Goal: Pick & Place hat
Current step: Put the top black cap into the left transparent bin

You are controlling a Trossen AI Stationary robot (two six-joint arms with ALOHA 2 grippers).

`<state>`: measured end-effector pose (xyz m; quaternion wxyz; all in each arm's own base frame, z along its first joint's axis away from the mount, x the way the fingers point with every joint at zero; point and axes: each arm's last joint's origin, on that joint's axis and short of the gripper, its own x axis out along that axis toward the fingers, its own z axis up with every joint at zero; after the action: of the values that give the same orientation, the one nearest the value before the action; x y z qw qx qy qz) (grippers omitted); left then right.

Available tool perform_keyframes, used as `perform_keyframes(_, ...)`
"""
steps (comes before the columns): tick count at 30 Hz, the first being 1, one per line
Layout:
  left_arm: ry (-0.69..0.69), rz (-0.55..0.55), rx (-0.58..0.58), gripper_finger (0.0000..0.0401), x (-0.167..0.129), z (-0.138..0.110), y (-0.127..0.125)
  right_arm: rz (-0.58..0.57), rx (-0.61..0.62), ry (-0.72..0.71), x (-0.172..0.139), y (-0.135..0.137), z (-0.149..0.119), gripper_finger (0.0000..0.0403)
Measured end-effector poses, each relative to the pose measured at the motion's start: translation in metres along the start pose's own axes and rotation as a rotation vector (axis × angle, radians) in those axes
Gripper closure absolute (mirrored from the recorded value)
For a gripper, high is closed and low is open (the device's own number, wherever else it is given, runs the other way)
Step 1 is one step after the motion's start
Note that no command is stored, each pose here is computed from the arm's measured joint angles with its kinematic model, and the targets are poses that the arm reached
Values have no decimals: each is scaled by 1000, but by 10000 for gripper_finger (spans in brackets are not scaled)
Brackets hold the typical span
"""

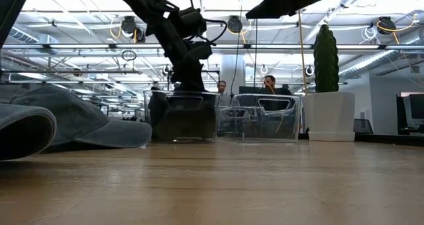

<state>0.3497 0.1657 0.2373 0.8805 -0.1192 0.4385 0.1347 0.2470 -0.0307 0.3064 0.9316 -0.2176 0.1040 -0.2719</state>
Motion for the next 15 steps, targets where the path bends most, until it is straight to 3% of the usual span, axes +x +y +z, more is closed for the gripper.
perform_keyframes(7, 0, -34, 11, 400, 1, 0, -4, 0, 5, 0, 0, 0, 0, 67)
perform_keyframes(15, 86, -85, -18, 400, 32, -11, -3, 0, 7, 0, 0, 0, 0, 67)
